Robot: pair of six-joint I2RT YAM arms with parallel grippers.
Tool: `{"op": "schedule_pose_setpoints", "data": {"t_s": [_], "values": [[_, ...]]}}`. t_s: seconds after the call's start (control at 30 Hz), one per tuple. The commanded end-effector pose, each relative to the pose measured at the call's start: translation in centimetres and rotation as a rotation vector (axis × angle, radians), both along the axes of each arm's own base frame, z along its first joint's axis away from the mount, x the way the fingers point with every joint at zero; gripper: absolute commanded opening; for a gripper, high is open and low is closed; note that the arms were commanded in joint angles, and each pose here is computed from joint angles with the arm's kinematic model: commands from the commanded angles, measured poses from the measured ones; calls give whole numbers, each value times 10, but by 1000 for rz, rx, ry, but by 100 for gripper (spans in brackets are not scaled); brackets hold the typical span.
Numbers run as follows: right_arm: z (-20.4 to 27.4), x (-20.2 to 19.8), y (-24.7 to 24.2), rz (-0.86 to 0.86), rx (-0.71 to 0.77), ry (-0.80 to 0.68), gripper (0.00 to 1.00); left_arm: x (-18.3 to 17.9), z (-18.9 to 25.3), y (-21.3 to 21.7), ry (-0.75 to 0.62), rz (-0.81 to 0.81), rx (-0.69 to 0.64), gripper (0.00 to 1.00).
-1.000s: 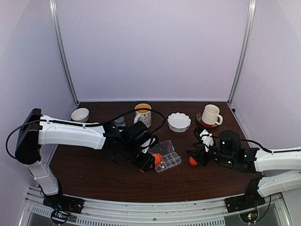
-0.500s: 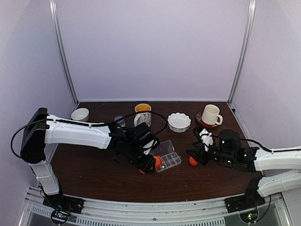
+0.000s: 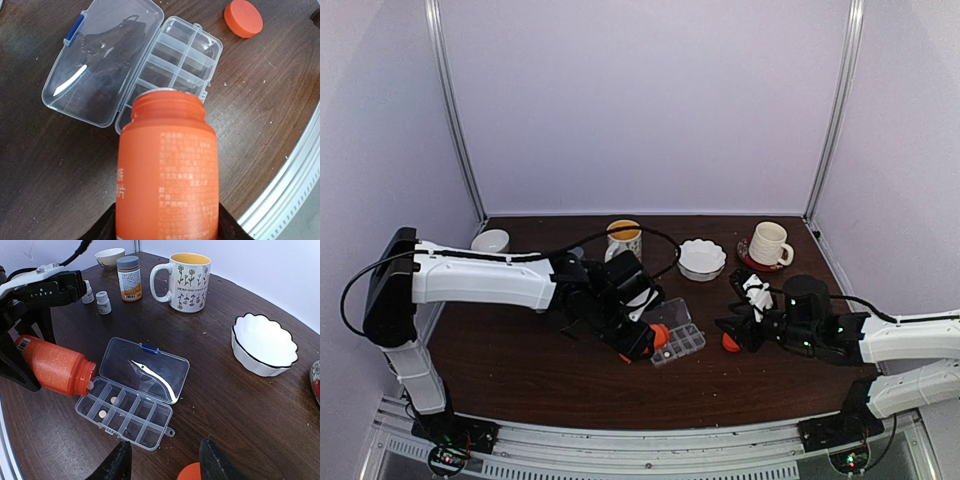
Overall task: Sort the pills into containers
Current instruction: Pour the pill into the compartment of the pill container.
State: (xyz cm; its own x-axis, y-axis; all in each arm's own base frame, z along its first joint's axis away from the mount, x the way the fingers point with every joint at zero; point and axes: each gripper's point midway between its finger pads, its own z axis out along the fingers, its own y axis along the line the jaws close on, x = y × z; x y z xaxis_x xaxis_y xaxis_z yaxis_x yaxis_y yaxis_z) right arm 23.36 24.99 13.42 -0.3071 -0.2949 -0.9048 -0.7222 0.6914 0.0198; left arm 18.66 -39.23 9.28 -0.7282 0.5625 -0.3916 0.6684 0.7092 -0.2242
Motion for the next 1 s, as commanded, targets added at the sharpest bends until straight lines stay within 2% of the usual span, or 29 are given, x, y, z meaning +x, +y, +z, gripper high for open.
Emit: {"op": "schedule_pose_setpoints", "data": {"t_s": [0.0, 0.47, 0.97], "values": [[13, 4, 5, 2, 13, -31, 50, 5, -5, -2, -5, -7, 13, 0], [13, 3, 5, 3, 10, -29, 50, 0, -7, -6, 37, -44, 19, 0], [11, 3, 6, 4, 6, -25, 50, 2, -9, -5, 24, -29, 20, 0]]}}
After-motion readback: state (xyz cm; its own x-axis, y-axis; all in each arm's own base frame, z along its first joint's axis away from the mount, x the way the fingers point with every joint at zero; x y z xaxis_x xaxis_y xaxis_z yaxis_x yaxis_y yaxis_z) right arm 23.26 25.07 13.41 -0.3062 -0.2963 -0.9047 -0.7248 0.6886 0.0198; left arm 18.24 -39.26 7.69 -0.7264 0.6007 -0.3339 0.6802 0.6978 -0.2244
